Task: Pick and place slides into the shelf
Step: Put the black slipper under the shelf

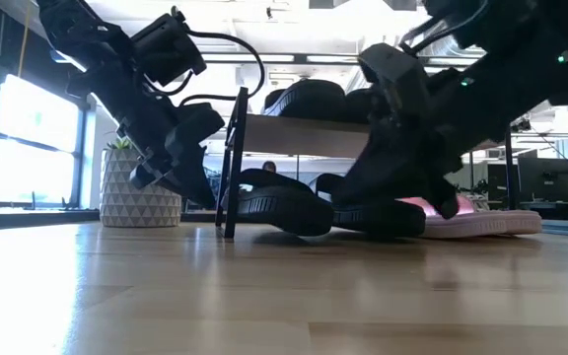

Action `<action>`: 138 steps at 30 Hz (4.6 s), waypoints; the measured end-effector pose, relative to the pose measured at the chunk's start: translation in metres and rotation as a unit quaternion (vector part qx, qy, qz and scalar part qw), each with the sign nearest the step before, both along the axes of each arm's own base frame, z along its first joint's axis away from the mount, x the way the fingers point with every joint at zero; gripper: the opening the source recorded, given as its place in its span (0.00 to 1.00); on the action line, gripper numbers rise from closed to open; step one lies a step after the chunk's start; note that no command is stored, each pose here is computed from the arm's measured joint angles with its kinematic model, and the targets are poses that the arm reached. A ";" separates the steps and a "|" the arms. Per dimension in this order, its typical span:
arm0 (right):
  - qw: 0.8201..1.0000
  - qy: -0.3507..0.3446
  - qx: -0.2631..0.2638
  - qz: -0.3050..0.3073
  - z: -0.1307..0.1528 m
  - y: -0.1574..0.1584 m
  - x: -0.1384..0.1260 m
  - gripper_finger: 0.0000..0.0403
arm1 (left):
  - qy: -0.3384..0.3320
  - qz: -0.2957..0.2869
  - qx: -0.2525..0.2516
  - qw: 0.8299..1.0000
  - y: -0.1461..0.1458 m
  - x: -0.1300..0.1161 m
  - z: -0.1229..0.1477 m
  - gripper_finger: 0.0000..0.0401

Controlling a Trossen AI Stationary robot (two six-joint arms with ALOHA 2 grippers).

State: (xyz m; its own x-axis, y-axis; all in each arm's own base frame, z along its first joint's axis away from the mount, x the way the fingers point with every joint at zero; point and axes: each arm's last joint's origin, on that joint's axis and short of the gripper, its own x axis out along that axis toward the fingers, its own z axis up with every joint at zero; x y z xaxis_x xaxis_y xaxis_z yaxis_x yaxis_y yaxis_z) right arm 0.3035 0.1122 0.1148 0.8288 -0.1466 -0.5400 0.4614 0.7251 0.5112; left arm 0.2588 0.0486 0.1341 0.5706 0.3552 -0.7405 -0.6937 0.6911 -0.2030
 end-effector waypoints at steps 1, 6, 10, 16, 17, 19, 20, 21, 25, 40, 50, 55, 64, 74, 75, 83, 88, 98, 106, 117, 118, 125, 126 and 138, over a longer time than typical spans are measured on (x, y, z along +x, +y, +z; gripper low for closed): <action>1.000 -0.007 0.002 -0.003 0.000 -0.001 0.002 0.00 | 0.000 0.000 0.000 1.000 0.000 0.000 0.000 0.00; 1.000 -0.006 -0.001 -0.022 -0.003 -0.007 0.004 0.00 | 0.000 -0.001 0.000 1.000 0.000 0.000 0.000 0.00; 1.000 -0.001 -0.002 -0.029 -0.004 -0.012 0.005 0.00 | 0.000 -0.001 0.000 1.000 0.000 0.000 0.000 0.00; 0.999 0.008 0.004 -0.052 -0.011 -0.017 0.006 0.00 | 0.000 -0.001 0.000 1.000 0.000 0.000 0.000 0.00; 0.998 0.009 0.007 -0.059 -0.014 -0.017 0.006 0.00 | 0.000 -0.001 0.000 1.000 0.000 0.000 0.000 0.00; 0.997 0.011 0.014 -0.072 -0.020 -0.018 0.007 0.00 | 0.000 -0.001 0.000 1.000 0.000 0.000 0.000 0.00; 0.997 0.006 0.019 -0.075 -0.022 -0.017 0.007 0.00 | 0.000 -0.001 0.000 1.000 0.000 0.000 0.000 0.00; 0.997 0.002 0.021 -0.077 -0.023 -0.016 0.008 0.00 | 0.000 -0.001 -0.001 1.000 0.000 0.000 0.000 0.00; 0.996 -0.013 0.017 -0.087 -0.024 -0.014 0.009 0.00 | -0.001 -0.003 -0.003 1.000 0.000 0.000 0.000 0.00; 0.990 -0.020 0.016 -0.138 -0.025 -0.018 0.008 0.00 | 0.000 -0.007 -0.008 1.000 -0.001 0.000 0.000 0.00; 0.992 -0.003 0.020 -0.127 -0.026 -0.018 0.006 0.00 | -0.006 -0.027 -0.038 0.999 -0.003 0.001 -0.001 0.00; 0.998 0.017 0.014 -0.062 -0.027 -0.015 0.007 0.00 | -0.009 -0.039 -0.057 0.998 -0.004 0.001 -0.001 0.00; 0.998 0.039 -0.013 0.044 0.008 -0.005 -0.005 0.00 | 0.025 -0.017 -0.045 0.999 -0.003 -0.005 -0.003 0.00; 0.996 0.065 -0.051 0.020 0.019 0.007 -0.025 0.00 | 0.021 0.024 0.006 0.999 0.001 -0.004 -0.003 0.00; 0.996 0.069 -0.053 0.017 0.017 0.009 -0.026 0.00 | 0.024 0.024 0.007 0.999 0.001 -0.003 -0.005 0.00; 0.995 0.080 -0.053 -0.030 0.001 0.013 -0.028 0.00 | 0.029 0.030 0.013 0.999 0.003 0.004 -0.022 0.00; 0.992 0.080 -0.065 -0.076 -0.003 0.009 -0.031 0.00 | 0.022 0.045 0.019 0.999 0.004 0.005 -0.023 0.00; 0.984 0.105 -0.085 -0.112 -0.006 -0.004 -0.032 0.00 | 0.023 0.069 0.044 0.996 0.005 0.005 -0.022 0.00; 0.981 0.101 -0.090 -0.141 -0.006 -0.017 -0.027 0.00 | 0.019 0.079 0.040 0.996 0.005 0.005 -0.022 0.00; 0.979 0.104 -0.071 -0.158 -0.006 -0.026 -0.024 0.00 | 0.018 0.081 0.040 0.996 0.006 0.005 -0.022 0.00; 0.979 0.105 -0.065 -0.161 -0.007 -0.027 -0.024 0.00 | 0.018 0.081 0.040 0.996 0.006 0.005 -0.022 0.00; 0.991 0.076 -0.042 -0.101 -0.003 -0.007 -0.022 0.00 | 0.018 0.081 0.040 0.996 0.006 0.005 -0.022 0.00; 0.995 0.056 -0.044 -0.075 0.001 -0.001 -0.019 0.00 | 0.017 0.081 0.040 0.996 0.006 0.005 -0.022 0.00; 0.998 -0.002 -0.042 -0.044 -0.011 -0.002 0.001 0.00 | 0.016 0.084 0.042 0.995 0.006 0.005 -0.022 0.00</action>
State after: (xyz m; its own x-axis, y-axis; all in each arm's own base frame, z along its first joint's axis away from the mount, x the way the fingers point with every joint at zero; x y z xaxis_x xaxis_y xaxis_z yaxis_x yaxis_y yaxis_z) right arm 0.3045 0.1101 0.1043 0.8128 -0.2625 -0.5201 0.5229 0.7223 0.4526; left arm 0.2635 0.0544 0.1124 0.4740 0.5053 -0.7211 -0.8063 0.5782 -0.1248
